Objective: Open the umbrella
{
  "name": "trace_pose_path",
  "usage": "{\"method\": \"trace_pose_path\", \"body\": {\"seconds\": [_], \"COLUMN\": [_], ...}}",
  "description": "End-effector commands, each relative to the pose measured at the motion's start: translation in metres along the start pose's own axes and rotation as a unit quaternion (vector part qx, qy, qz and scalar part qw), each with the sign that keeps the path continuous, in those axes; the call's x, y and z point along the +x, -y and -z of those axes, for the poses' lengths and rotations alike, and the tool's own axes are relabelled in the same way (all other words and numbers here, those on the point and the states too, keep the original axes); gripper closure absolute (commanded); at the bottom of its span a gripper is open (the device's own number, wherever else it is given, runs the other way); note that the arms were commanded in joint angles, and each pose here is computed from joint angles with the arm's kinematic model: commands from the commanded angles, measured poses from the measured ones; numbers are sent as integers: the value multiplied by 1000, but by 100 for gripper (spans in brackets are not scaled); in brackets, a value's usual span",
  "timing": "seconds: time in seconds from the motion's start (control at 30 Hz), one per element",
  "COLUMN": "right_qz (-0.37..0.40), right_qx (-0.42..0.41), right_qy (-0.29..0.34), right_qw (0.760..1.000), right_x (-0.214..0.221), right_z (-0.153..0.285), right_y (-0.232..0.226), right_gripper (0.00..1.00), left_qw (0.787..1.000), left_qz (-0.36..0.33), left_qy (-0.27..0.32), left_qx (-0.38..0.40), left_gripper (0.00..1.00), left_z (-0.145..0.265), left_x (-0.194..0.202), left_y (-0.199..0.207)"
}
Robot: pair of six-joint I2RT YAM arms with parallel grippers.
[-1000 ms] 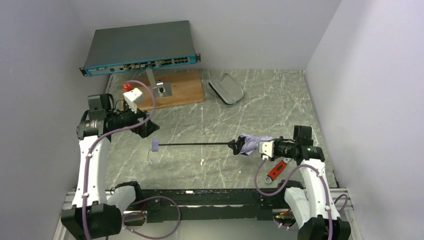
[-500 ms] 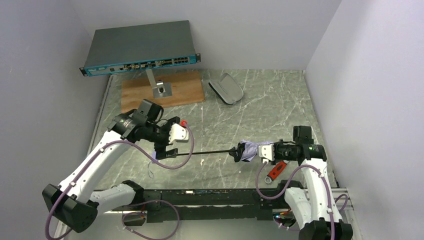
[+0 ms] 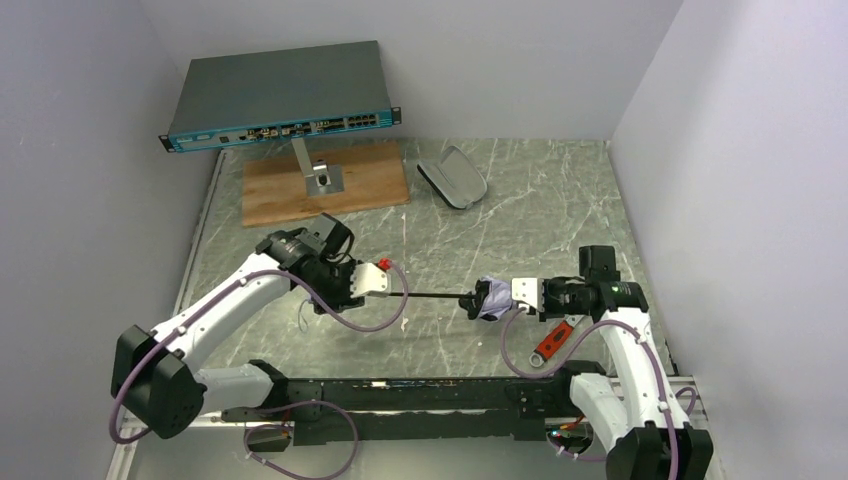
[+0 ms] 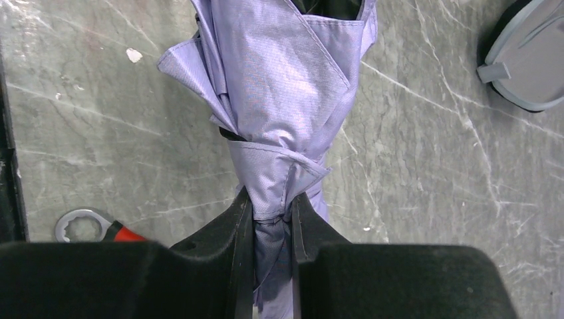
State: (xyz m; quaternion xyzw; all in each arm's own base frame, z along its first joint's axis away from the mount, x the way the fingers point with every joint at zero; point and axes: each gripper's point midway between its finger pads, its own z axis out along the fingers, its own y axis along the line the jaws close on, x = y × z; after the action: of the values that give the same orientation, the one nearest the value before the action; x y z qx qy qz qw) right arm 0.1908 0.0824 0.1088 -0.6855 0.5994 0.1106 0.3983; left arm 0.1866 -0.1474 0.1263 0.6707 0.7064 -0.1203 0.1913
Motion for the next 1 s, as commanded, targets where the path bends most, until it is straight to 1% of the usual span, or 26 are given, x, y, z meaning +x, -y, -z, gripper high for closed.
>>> {"method": "trace_pose_path", "body": {"seconds": [0.0, 0.03, 0.1, 0.2, 0.23, 0.27, 0.33, 0.37, 0.4, 0.43, 0.47, 0.5, 0.53, 0.57, 0.6, 0.7, 0.73, 0.77, 0.9, 0.97], "right_qz": [29, 23, 13, 5, 4, 5, 6, 4, 2, 3, 1, -6, -14, -23, -33, -99, -119, -145, -235, -281], "right_qx": [48, 47, 35, 28, 31, 33, 27, 21, 12, 2, -7, -14, -24, -38, -54, -90, -101, -113, -155, -176], "right_qy": [-2, -18, -46, -55, -49, -42, -23, -15, -7, 2, 11, 20, 28, 35, 40, 58, 62, 63, 78, 89], "right_qw": [998, 998, 998, 998, 998, 999, 999, 1000, 1000, 1000, 1000, 1000, 999, 998, 997, 989, 986, 981, 956, 939], "right_x": [-9, -3, 9, 14, 12, 10, 3, -2, -8, -15, -23, -30, -38, -46, -52, -69, -74, -77, -96, -107], "right_z": [9, 10, 11, 11, 10, 9, 5, 2, -1, -4, -6, -8, -11, -13, -15, -19, -19, -20, -21, -22], "right_y": [33, 33, 30, 30, 32, 34, 37, 38, 38, 38, 37, 36, 35, 32, 28, 19, 18, 15, 15, 17], "right_gripper": [100, 100, 100, 100, 100, 100, 100, 100, 100, 100, 100, 100, 100, 100, 100, 100, 100, 100, 100, 100], "left_qw": [993, 991, 985, 976, 974, 977, 983, 988, 990, 992, 994, 995, 995, 993, 991, 977, 971, 966, 942, 929], "left_qz": [9, 19, 27, 13, 7, 4, 18, 27, 39, 37, 39, 29, 19, 7, -6, -39, -51, -67, -132, -161], "left_qy": [-101, -115, -139, -181, -183, -171, -127, -100, -77, -55, -32, -7, 22, 50, 80, 181, 208, 228, 284, 310], "left_qx": [-55, -71, -96, -124, -130, -130, -128, -117, -108, -104, -99, -93, -95, -103, -107, -109, -106, -106, -119, -124], "left_gripper": [59, 65, 71, 84, 86, 89, 91, 89, 74, 60, 40, 29, 21, 16, 13, 10, 7, 1, 0, 0], "left_z": [-4, 1, 12, 23, 24, 24, 25, 24, 23, 23, 22, 23, 25, 28, 32, 54, 59, 63, 65, 65], "left_x": [51, 66, 95, 130, 131, 125, 101, 87, 73, 60, 46, 32, 18, 5, -9, -54, -67, -78, -124, -148], "left_y": [-21, -27, -36, -47, -49, -51, -53, -52, -50, -52, -51, -50, -51, -53, -54, -51, -48, -44, -26, -15]}}
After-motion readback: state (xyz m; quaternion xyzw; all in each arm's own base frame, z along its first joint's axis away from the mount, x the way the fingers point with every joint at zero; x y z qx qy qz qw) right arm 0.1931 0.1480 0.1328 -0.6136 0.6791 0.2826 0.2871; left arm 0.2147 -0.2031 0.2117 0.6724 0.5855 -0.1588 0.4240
